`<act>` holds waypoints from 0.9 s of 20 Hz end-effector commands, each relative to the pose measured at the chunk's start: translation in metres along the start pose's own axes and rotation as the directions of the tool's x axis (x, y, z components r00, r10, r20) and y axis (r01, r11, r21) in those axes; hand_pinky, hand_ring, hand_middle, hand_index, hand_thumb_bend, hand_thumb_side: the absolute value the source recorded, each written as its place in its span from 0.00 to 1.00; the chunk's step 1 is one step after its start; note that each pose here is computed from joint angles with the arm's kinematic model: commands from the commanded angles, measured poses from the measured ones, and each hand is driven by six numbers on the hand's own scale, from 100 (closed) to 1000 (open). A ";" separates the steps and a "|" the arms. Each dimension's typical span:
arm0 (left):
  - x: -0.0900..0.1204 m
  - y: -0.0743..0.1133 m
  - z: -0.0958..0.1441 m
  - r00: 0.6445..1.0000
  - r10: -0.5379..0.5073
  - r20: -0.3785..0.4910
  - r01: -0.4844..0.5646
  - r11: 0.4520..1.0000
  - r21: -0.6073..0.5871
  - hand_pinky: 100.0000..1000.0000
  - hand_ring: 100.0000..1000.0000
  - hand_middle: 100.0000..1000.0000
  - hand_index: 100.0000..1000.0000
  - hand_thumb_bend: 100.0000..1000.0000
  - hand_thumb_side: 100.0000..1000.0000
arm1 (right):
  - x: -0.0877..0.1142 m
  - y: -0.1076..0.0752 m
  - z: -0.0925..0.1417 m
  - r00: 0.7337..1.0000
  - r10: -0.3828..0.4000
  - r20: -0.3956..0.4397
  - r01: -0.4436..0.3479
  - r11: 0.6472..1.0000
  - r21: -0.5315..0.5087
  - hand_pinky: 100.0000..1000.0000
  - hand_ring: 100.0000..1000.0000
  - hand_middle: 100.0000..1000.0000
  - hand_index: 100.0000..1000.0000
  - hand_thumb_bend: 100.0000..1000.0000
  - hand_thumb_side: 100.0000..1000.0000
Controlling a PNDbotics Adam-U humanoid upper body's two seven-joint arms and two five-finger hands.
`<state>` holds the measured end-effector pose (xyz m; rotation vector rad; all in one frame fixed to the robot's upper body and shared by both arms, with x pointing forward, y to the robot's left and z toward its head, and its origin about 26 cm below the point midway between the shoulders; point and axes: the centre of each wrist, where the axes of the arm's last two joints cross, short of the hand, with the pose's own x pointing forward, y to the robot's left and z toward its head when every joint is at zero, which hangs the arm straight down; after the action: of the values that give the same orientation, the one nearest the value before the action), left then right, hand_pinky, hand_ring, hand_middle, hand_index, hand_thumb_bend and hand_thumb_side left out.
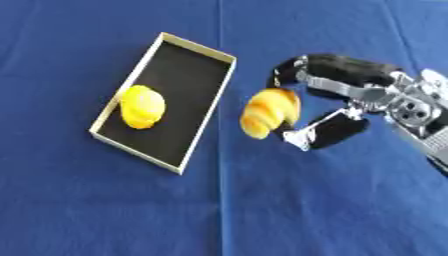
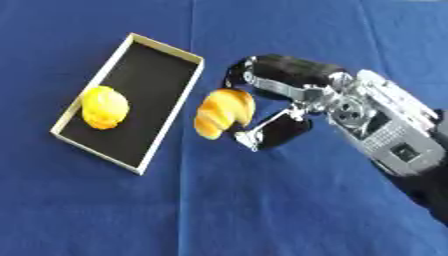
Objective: Pick up objects on the table and place them in the box.
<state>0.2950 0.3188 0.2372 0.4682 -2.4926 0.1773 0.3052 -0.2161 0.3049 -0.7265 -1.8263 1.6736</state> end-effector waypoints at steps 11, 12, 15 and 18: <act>0.011 -0.004 -0.011 0.998 0.022 0.051 -0.020 0.999 -0.034 0.85 0.82 0.77 0.82 0.55 0.71 | 0.008 -0.026 -0.127 0.997 -0.057 0.055 0.058 0.998 -0.026 0.88 0.84 0.68 0.71 0.00 0.17; 0.011 -0.004 -0.011 0.998 0.024 0.052 -0.022 0.999 -0.034 0.85 0.82 0.77 0.82 0.55 0.71 | 0.004 -0.021 -0.135 0.997 -0.057 0.044 0.058 0.998 -0.020 0.88 0.84 0.68 0.71 0.00 0.17; 0.011 -0.005 -0.012 0.998 0.029 0.055 -0.028 0.999 -0.035 0.85 0.82 0.77 0.82 0.56 0.71 | -0.007 -0.008 -0.151 0.998 -0.055 0.017 0.055 0.998 0.003 0.88 0.84 0.68 0.72 0.00 0.16; 0.012 -0.006 -0.012 0.998 0.034 0.055 -0.032 0.999 -0.035 0.85 0.82 0.77 0.82 0.56 0.71 | -0.019 0.007 -0.161 0.999 -0.042 -0.016 0.043 0.999 0.029 0.88 0.84 0.68 0.72 0.00 0.16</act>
<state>0.2977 0.3131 0.2449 0.4224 -2.5221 0.1605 0.4296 -0.1164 0.3015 -0.6440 -1.7813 1.6599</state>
